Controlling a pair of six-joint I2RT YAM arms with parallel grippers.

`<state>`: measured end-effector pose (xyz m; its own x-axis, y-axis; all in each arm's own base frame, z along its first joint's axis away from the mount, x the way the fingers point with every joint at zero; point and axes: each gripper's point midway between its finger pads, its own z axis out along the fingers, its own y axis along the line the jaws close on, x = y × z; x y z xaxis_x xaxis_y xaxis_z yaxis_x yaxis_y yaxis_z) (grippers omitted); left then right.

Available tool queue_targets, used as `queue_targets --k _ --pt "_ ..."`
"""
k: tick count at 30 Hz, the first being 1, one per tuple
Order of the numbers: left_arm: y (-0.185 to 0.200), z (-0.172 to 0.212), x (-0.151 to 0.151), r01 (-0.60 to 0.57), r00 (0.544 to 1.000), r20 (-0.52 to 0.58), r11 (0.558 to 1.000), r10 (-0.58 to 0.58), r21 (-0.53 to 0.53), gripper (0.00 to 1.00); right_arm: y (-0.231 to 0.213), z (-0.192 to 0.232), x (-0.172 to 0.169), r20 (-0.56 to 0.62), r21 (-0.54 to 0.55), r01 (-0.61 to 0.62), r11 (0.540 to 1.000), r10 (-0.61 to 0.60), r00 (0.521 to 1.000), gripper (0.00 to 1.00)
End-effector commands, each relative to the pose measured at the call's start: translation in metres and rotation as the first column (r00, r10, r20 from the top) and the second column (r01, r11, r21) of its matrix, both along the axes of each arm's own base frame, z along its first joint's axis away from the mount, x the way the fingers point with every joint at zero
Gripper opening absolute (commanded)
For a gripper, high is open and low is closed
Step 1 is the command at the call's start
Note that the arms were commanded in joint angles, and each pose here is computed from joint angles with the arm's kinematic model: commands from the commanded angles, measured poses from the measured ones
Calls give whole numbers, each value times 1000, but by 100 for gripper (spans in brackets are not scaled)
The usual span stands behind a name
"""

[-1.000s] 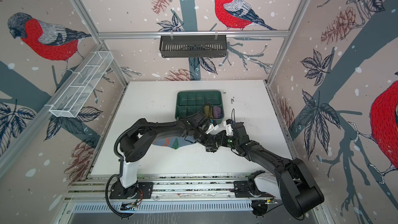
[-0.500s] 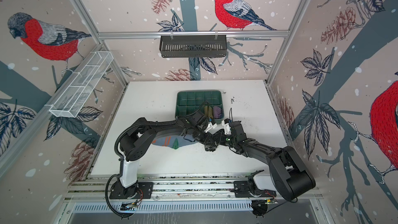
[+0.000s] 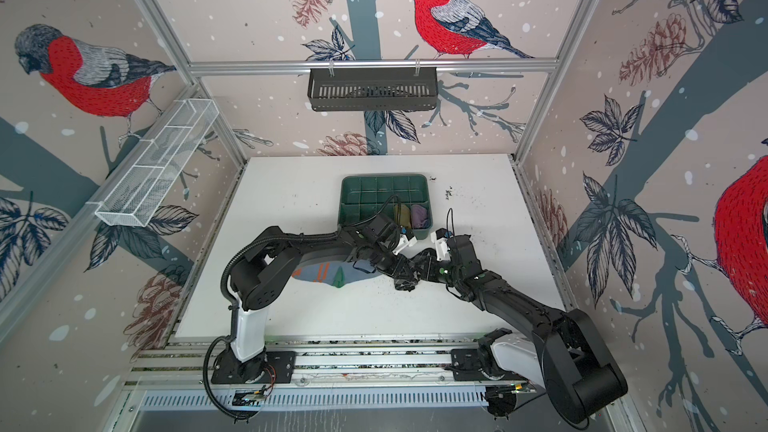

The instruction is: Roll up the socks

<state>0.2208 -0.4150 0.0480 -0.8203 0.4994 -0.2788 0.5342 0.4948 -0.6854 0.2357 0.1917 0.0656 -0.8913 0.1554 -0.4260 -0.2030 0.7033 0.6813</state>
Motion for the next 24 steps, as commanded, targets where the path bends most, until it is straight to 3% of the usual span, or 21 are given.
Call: queue_targets --k 1,14,24 --pt "-1 5 4 -8 1000 23 1000 8 -18 21 3 -4 -8 -26 11 -27 1000 28 999 5" --pt "-5 11 4 -2 1000 15 998 3 -56 22 5 -14 -14 -51 -9 -47 999 46 998 4" --pt "-8 28 2 -2 1000 24 992 5 -126 28 6 -24 -14 -68 -38 -63 997 60 996 4"
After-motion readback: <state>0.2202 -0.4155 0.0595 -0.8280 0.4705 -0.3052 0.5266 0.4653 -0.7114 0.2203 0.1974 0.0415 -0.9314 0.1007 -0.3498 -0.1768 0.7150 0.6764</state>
